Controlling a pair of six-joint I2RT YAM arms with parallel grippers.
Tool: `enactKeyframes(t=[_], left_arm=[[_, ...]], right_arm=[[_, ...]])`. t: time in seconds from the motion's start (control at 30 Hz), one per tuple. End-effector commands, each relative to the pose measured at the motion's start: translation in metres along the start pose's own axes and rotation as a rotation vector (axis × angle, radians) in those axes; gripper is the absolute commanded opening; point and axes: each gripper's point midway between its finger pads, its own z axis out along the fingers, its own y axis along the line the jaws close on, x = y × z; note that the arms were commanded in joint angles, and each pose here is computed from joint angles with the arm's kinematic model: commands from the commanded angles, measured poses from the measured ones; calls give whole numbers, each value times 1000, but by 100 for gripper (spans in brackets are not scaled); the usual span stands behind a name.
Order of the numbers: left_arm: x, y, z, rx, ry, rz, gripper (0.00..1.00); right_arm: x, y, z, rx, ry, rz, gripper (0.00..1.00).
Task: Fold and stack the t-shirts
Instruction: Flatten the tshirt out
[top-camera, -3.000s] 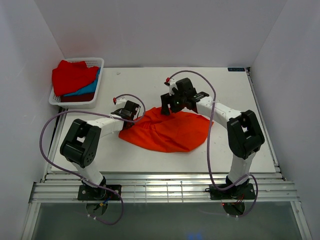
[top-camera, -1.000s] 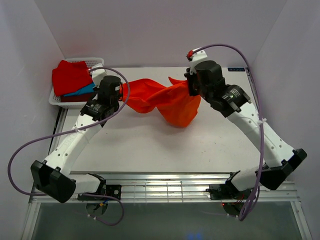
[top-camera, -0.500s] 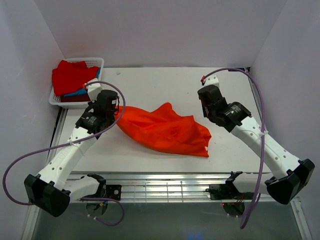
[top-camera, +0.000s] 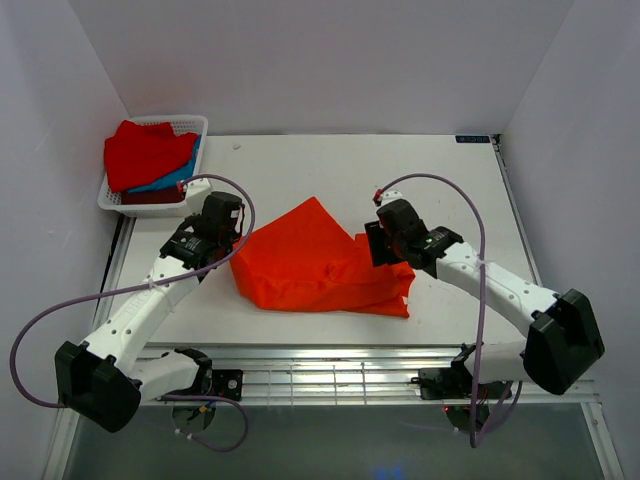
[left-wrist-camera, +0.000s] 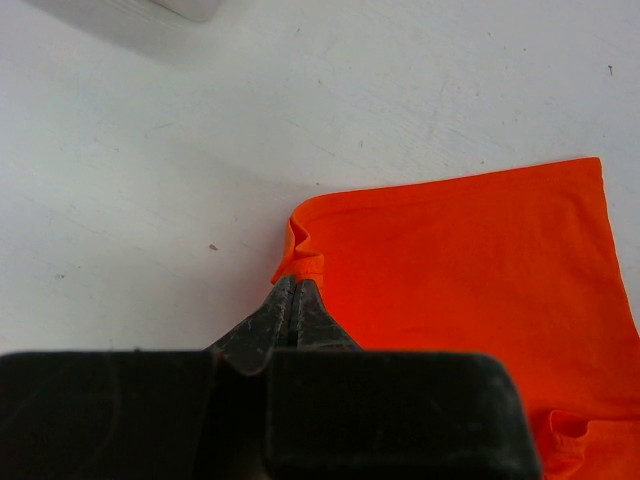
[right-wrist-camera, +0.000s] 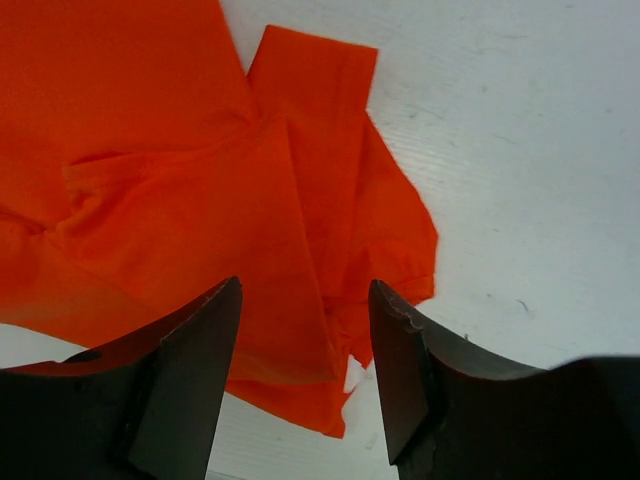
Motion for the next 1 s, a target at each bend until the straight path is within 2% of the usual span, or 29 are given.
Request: enactKeyframes(t=[0.0, 0.2, 0.37, 0.47, 0.5, 0.57, 0.6, 0.67, 0.77, 0.83, 0.97], left_arm=[[0, -2, -3, 22, 1, -16, 0], [0, -1, -2, 14, -3, -9, 0], [-2, 1, -2, 7, -11, -7, 0], [-1, 0, -2, 7, -7, -4, 0], [1, 0, 0, 6, -2, -1, 0], [1, -1, 0, 5, 1, 0, 0], [3, -1, 2, 4, 9, 6, 0], [3, -2, 2, 7, 11, 6, 0], [4, -3, 2, 8, 12, 3, 0], [4, -2, 2, 10, 12, 3, 0], [4, -2, 1, 11, 11, 6, 0]], right_arm=[[-20, 41, 26, -176, -71, 12, 62], [-39, 46, 62, -138, -55, -63, 62], [-47, 46, 73, -114, -52, -81, 57], [-46, 43, 73, -101, -50, -83, 48], [-45, 43, 72, -101, -50, -85, 40], [-43, 41, 70, -99, -50, -85, 32], [-42, 41, 68, -97, -49, -82, 25], [-40, 41, 66, -108, -48, -85, 20], [-37, 37, 69, -81, -40, -92, 21], [-33, 33, 74, -56, -22, -92, 30], [-35, 27, 79, -24, -15, -86, 37]])
